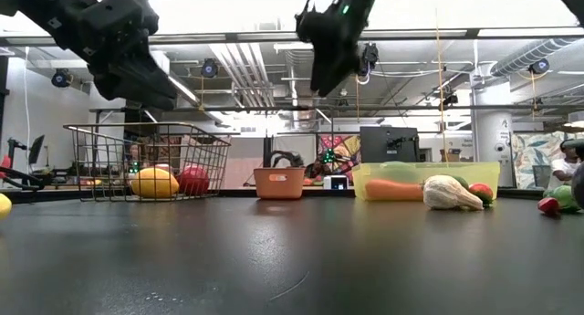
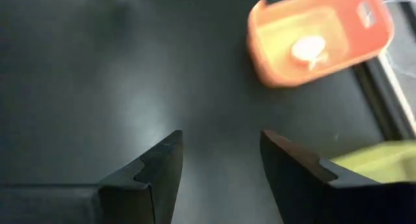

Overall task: Sort produce into baskets
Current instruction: Put the green chili pepper into the orange bin

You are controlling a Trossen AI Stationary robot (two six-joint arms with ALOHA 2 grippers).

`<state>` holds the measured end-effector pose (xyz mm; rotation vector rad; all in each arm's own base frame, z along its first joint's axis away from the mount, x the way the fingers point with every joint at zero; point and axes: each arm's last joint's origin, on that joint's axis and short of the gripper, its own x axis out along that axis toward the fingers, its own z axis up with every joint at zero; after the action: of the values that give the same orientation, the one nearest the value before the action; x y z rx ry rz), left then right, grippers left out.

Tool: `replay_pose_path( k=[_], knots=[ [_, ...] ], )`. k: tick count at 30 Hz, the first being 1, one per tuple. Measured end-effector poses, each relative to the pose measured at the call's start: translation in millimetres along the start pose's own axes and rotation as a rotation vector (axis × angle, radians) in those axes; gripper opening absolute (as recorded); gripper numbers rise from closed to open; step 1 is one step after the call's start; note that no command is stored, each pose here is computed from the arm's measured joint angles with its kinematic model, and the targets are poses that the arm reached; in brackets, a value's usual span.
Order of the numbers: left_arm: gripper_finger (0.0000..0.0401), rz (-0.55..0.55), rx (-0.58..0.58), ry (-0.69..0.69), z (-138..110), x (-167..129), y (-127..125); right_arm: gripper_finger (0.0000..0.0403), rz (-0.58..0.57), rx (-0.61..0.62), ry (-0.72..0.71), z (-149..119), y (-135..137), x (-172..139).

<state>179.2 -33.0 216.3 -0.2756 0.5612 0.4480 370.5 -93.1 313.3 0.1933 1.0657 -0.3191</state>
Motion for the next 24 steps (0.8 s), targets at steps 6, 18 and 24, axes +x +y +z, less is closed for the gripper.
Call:
replay_pose_path(
  k=[6,18,24],
  knots=[
    [0.0207,-0.004,0.007,-0.005,0,8,-5,0.0194,0.047,-0.009,0.048,-18,39,-28],
    [0.0207,-0.015,-0.001,-0.017,0,12,-9,0.0194,0.077,0.007,0.184,-51,97,-46],
    [0.0207,-0.027,0.004,-0.036,2,11,-10,0.0194,0.054,0.014,0.268,-69,111,-42]
  ],
)
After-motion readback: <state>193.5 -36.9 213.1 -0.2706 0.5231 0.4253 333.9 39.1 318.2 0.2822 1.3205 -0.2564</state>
